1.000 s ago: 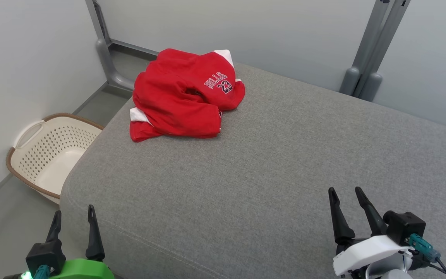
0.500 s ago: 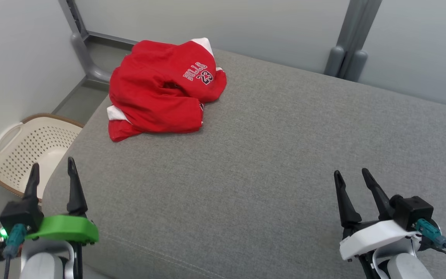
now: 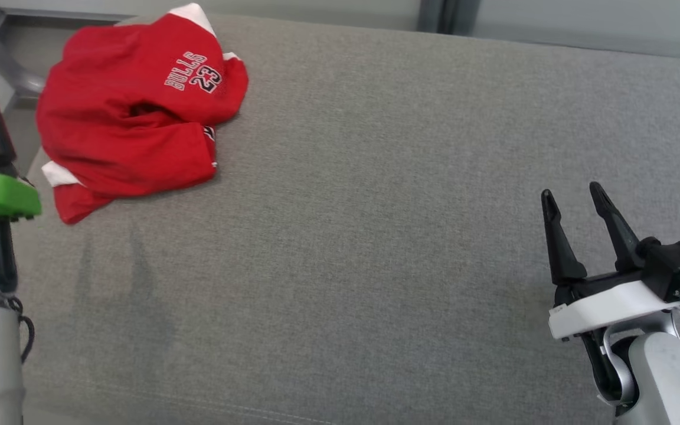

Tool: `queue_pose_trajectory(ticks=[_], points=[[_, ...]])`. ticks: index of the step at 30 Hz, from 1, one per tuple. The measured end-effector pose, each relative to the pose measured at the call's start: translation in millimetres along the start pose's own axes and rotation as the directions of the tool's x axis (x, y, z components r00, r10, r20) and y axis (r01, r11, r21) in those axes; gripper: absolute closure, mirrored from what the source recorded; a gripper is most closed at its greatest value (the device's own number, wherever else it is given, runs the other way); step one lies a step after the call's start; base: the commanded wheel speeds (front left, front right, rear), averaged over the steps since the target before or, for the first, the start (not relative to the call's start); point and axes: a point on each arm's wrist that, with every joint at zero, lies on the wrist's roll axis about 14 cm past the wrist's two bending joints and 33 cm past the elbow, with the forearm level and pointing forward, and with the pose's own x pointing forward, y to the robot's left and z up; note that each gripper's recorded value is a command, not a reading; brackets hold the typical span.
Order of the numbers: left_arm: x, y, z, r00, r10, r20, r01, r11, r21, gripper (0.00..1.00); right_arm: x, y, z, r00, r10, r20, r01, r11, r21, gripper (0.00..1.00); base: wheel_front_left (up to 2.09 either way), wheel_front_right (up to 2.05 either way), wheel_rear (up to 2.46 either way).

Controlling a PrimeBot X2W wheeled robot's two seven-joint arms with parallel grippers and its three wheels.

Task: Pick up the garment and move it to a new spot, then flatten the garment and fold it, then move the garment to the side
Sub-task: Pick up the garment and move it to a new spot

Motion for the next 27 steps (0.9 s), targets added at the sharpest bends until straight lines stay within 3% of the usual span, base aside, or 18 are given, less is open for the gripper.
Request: queue_pose_trajectory(ticks=[7, 14, 18, 23, 27], points=[[65.3, -37.7, -23.5, 0.994, -0.090, -0.061, 0.089, 0.996, -0.015, 0.00, -7.2, -47.3, -10.1, 0.994, -0.112, -0.015, 0.112, 0.993, -0.025, 0.00, 0.00, 0.00, 0.00], [91.8, -69.0, -102.6, 0.946, -0.139, -0.294, 0.139, 0.990, -0.022, 0.00, -19.6, -83.7, -27.8, 0.977, -0.207, -0.054, 0.205, 0.978, -0.043, 0.00, 0.00, 0.00, 0.00], [76.1, -78.1, -177.9, 0.843, -0.138, -0.519, 0.140, 0.990, -0.036, 0.00, -32.1, -102.3, -38.5, 0.962, -0.262, -0.084, 0.257, 0.965, -0.058, 0.00, 0.00, 0.00, 0.00], [50.9, -80.2, -226.2, 0.725, -0.128, -0.676, 0.144, 0.989, -0.033, 0.00, -40.3, -112.3, -43.8, 0.951, -0.293, -0.098, 0.287, 0.955, -0.069, 0.00, 0.00, 0.00, 0.00], [18.4, -72.5, -253.6, 0.580, -0.105, -0.808, 0.132, 0.991, -0.034, 0.00, -38.3, -107.9, -42.9, 0.955, -0.280, -0.097, 0.275, 0.959, -0.064, 0.00, 0.00, 0.00, 0.00]])
